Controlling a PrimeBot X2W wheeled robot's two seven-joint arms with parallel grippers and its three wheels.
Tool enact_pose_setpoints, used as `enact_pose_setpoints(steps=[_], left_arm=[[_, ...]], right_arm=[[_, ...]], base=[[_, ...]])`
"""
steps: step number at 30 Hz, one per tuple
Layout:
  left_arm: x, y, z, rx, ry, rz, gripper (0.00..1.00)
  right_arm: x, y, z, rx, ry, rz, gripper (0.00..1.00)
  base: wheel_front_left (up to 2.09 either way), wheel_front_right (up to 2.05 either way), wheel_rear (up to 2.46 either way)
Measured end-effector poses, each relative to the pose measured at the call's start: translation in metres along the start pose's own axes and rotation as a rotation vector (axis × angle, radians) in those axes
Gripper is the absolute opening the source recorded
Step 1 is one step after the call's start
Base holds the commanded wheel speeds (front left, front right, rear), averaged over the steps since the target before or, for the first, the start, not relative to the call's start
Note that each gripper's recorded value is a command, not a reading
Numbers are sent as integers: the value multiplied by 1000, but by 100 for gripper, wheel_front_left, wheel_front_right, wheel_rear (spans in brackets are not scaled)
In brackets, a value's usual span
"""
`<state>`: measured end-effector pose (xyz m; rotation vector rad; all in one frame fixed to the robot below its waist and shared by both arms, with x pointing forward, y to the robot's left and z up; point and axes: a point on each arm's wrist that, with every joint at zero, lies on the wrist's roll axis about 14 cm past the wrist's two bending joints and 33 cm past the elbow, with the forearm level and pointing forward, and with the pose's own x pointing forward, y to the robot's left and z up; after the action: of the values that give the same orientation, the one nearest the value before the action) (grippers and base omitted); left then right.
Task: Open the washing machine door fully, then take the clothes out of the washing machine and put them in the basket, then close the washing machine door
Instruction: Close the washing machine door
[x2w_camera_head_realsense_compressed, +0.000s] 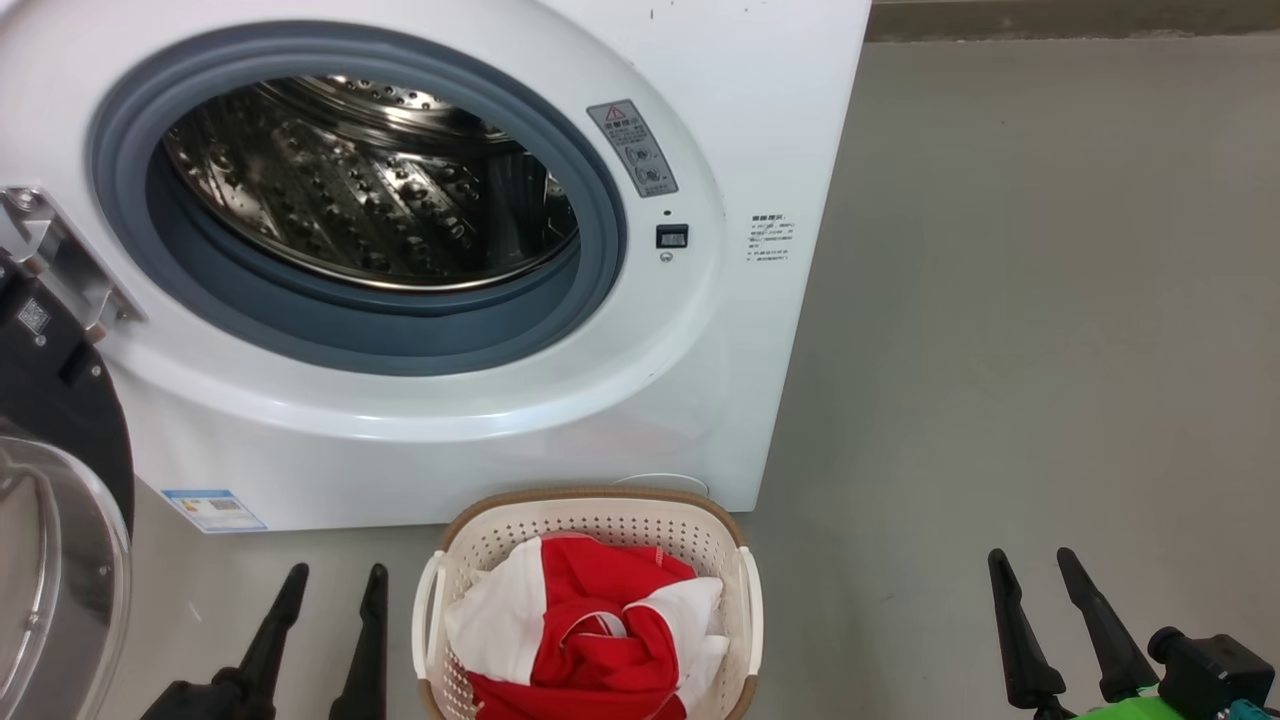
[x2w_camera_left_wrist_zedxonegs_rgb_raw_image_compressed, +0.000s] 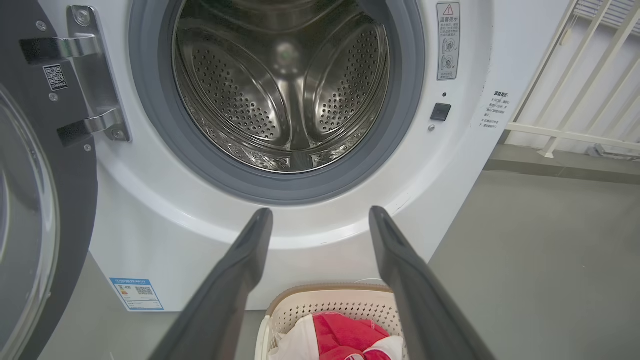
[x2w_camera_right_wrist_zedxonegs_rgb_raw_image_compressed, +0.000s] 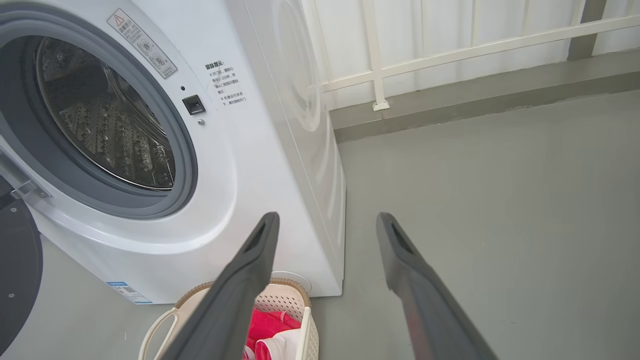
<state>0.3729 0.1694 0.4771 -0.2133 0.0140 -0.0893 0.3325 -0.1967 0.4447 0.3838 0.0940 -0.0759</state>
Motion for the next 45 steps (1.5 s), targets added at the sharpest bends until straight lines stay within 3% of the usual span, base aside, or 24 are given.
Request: enact_pose_setpoints(steps=[19,37,45], left_arm=[[-4,1,0,1,-1,8,100],[-8,4,-4,-11,10,19,100],[-20,21,-12,-34,33,89,100]], right_arm=[[1,3,0,-6,1,9,100],[2,4,-3,-14,10,16,100],[10,22,-12,-33,40,74,100]], base=[[-103,103,0],[-5,5,0],[0,0,0]])
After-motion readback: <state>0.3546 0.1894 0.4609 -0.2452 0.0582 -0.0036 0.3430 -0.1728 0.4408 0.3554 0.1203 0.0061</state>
